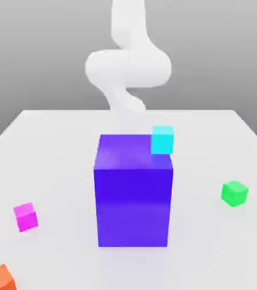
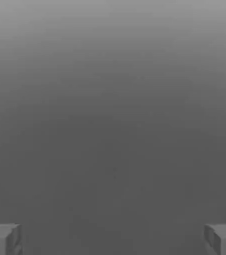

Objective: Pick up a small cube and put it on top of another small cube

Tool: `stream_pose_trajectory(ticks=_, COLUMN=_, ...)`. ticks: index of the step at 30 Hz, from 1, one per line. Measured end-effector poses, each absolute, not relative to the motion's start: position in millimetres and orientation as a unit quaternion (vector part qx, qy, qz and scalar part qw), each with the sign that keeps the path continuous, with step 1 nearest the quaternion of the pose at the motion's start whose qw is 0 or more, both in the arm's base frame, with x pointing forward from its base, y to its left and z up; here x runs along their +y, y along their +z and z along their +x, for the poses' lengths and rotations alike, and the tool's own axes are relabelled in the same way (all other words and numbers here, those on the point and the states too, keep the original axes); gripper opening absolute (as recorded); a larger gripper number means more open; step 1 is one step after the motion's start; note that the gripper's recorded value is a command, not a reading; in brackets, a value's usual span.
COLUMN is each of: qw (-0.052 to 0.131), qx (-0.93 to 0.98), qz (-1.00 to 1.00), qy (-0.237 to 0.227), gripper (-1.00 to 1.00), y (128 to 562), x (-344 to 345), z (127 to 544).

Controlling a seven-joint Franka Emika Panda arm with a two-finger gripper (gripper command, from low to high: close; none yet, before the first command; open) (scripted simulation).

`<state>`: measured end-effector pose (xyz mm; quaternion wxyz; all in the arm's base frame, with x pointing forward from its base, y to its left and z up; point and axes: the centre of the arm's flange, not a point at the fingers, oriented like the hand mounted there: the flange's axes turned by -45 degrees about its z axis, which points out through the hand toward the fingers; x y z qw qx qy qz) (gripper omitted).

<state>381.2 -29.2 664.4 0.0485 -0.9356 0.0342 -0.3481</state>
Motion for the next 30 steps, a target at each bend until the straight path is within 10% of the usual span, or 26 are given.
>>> stream_pose_trajectory(ticks=7, qw=0.136, qx=0.137, qz=-0.954, qy=-0.228, gripper=0.0, y=511, x=-98, z=444)
stream_pose_trajectory(ticks=13, qw=0.155, qx=0.242, qz=-0.948, qy=-0.134, gripper=0.0, y=380, x=-146, z=446)
stream_pose_trajectory(ticks=19, qw=0.121, qx=0.361, qz=-0.923, qy=-0.06, gripper=0.0, y=272, x=-201, z=402)
stream_pose_trajectory(ticks=27, qw=0.012, qx=0.489, qz=-0.872, qy=-0.003, gripper=0.0, y=195, x=-262, z=309)
stream_pose_trajectory(ticks=30, qw=-0.002, qx=0.498, qz=-0.867, qy=-0.004, gripper=0.0, y=181, x=-269, z=303)
